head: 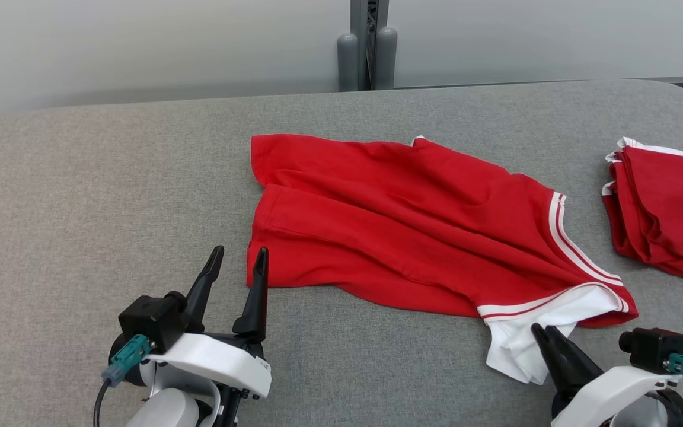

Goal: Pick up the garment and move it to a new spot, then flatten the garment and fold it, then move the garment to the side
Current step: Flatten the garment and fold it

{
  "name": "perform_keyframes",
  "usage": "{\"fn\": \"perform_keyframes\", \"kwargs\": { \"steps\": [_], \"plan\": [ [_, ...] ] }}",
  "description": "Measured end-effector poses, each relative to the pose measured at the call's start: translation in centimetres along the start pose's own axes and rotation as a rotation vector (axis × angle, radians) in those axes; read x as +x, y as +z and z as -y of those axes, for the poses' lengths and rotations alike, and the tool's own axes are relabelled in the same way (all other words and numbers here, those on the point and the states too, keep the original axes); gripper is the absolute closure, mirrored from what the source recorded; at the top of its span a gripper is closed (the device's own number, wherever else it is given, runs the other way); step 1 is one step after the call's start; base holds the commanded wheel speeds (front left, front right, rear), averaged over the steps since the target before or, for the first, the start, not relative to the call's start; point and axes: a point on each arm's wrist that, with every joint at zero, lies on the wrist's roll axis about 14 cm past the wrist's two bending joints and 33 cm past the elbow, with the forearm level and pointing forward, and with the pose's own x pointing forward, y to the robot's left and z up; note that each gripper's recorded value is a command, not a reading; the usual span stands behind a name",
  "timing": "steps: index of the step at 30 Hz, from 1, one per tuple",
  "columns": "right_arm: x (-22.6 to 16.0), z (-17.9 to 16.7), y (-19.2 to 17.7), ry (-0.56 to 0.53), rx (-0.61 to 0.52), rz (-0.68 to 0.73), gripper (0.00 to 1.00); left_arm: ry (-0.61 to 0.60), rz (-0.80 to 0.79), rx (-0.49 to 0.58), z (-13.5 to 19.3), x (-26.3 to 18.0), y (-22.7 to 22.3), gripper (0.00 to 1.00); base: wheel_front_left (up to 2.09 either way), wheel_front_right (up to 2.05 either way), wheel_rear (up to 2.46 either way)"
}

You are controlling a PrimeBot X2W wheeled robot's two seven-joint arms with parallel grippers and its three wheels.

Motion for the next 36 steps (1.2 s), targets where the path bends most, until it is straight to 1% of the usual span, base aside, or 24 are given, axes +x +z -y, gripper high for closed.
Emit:
{"fn": "perform_keyframes", "kwargs": {
  "steps": [1,2,4,9,17,21,22,24,25,26,32,36],
  "plan": [
    [0.2,0.1,0.1,-0.002,-0.003,0.003,0.69,0.002,-0.001,0.0,-0.1,0.0,0.0,0.0,0.0,0.0,0.0],
    [0.4,0.2,0.1,-0.007,-0.002,0.004,0.76,0.004,-0.001,-0.001,-0.1,0.0,-0.1,0.0,0.0,0.0,0.0],
    [0.7,0.3,0.3,-0.012,-0.006,0.009,1.0,0.006,-0.001,-0.002,-0.2,0.0,-0.1,0.0,0.0,0.0,0.0],
    [0.4,1.0,0.6,-0.027,-0.003,0.024,1.0,0.0,-0.003,-0.004,0.1,0.1,-0.2,0.0,0.0,0.0,0.0],
    [-3.0,5.2,0.7,-0.131,-0.009,0.012,1.0,-0.057,-0.018,-0.014,2.0,0.6,-0.8,0.0,0.0,0.0,0.0],
    [-3.6,6.1,1.0,-0.159,0.002,0.023,1.0,-0.076,-0.028,-0.014,2.6,0.8,-1.2,0.0,0.0,0.0,0.0],
    [-3.8,6.7,0.8,-0.177,0.0,0.02,0.98,-0.086,-0.034,-0.016,3.0,0.8,-1.4,0.0,0.0,0.0,0.0],
    [-3.9,7.8,0.8,-0.207,-0.024,0.02,0.58,-0.088,-0.039,-0.014,3.0,0.8,-1.5,0.0,0.0,0.0,0.0],
    [-3.9,8.0,0.7,-0.215,-0.021,0.019,0.2,-0.088,-0.041,-0.013,3.0,0.8,-1.6,0.0,0.0,0.0,0.0],
    [-3.9,8.2,0.5,-0.219,-0.023,0.016,0.0,-0.088,-0.045,-0.012,3.0,0.8,-1.6,0.0,0.0,0.0,0.0],
    [-4.5,9.5,0.3,-0.254,-0.031,0.033,0.0,-0.063,-0.058,-0.026,2.3,0.3,-1.9,0.0,0.0,0.0,0.0],
    [-5.1,9.8,1.4,-0.261,-0.033,0.09,0.0,-0.034,-0.079,-0.053,1.6,-0.1,-2.4,0.0,0.0,0.0,0.0]
  ]
}}
